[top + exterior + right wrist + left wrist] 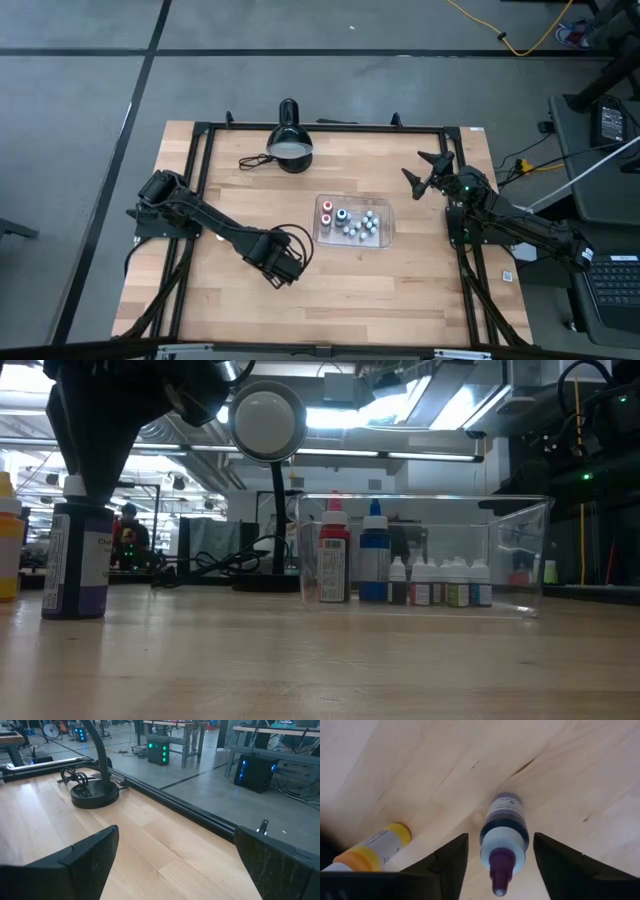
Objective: Pick & Place food coloring
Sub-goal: Put the big purple food coloring bottle into the transparent bin
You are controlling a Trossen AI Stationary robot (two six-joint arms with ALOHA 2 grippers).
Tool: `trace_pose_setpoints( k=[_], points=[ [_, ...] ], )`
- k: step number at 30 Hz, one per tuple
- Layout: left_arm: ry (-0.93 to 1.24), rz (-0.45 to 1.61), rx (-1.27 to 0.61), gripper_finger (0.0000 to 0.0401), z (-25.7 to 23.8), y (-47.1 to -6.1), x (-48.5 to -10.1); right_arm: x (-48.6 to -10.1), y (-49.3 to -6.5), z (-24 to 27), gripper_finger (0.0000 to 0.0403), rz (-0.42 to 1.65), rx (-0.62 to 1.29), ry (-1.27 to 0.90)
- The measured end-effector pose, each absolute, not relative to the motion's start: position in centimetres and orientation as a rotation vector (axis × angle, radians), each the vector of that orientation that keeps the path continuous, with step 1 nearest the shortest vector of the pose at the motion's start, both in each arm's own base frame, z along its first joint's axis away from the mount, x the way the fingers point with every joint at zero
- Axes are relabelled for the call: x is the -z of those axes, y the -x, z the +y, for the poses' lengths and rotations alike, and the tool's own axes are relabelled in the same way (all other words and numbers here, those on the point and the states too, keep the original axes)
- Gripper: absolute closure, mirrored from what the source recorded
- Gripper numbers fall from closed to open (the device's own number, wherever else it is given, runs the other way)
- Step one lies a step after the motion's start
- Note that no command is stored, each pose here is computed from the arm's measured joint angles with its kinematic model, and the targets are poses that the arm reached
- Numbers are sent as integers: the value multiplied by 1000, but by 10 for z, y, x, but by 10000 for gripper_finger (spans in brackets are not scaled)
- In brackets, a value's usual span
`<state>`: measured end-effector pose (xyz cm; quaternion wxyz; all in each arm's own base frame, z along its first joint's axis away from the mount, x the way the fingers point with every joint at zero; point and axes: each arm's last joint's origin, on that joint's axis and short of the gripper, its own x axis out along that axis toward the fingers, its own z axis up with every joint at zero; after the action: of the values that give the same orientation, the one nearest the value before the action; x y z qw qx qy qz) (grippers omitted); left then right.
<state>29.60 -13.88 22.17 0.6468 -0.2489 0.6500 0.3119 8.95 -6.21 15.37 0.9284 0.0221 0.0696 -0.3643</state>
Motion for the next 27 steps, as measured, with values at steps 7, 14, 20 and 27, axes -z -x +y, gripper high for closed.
trace_pose_setpoints(
  k=[7,14,20,27],
  points=[
    [569,1485,-708,237,-139,-296,-222,-154,-90,-62,8,142,746,-46],
    [558,1509,-667,286,-139,-296,-223,-154,-90,-62,8,142,746,-45],
    [542,1496,-607,286,-136,-303,-232,-154,-90,-62,8,142,746,-46],
    [481,1450,-448,286,-128,-319,-256,-154,-90,-62,8,143,746,-46]
  ],
)
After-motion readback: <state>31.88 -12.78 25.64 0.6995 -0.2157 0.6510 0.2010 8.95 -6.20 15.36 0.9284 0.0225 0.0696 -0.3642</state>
